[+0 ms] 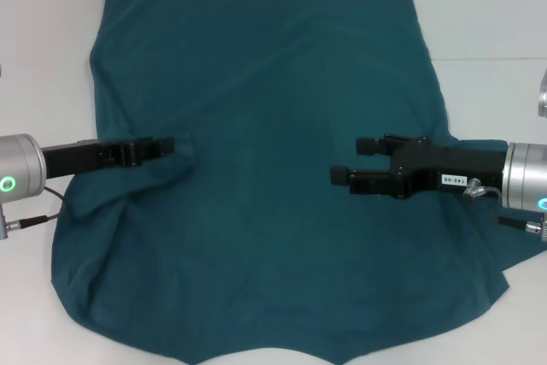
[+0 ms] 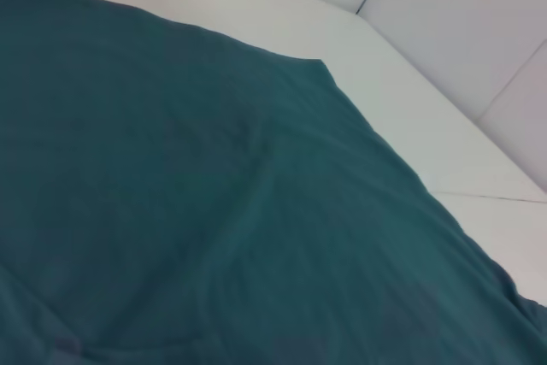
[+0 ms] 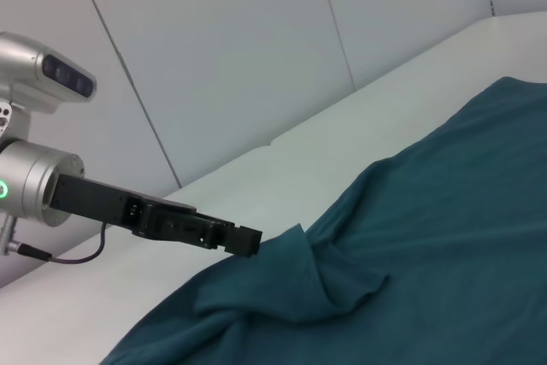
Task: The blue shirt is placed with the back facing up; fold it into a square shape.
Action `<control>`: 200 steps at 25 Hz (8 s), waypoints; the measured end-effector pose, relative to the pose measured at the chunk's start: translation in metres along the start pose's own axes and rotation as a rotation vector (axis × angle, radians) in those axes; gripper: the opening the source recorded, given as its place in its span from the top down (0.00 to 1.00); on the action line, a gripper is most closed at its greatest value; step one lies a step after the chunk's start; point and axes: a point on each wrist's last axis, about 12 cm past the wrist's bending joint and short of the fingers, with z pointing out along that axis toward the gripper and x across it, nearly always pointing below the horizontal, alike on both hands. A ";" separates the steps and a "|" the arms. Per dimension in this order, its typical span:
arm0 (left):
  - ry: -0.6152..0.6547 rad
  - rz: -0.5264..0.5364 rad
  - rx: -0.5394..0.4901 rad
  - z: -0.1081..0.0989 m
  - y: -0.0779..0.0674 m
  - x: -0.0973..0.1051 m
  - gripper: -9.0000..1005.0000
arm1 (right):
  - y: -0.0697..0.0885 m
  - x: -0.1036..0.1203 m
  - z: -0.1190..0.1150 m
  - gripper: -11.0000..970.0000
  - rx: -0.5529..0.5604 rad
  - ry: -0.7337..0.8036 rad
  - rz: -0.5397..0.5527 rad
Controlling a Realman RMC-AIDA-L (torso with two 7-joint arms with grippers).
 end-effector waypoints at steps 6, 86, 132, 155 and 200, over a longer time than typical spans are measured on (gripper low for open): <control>-0.036 0.026 -0.074 -0.011 0.012 0.001 0.54 | -0.001 0.000 -0.001 0.05 0.006 -0.004 0.005; 0.031 0.057 0.008 0.004 -0.006 0.010 0.98 | -0.003 -0.004 -0.001 0.05 0.021 -0.012 0.007; -0.030 0.504 0.332 0.028 -0.049 0.024 0.10 | -0.054 0.005 -0.130 0.05 0.334 -0.129 0.739; -0.021 0.496 0.319 0.028 -0.046 0.031 0.10 | -0.068 0.035 -0.127 0.05 0.555 -0.056 0.840; -0.024 0.482 0.302 0.028 -0.044 0.032 0.10 | -0.064 0.046 -0.104 0.91 0.547 -0.096 0.831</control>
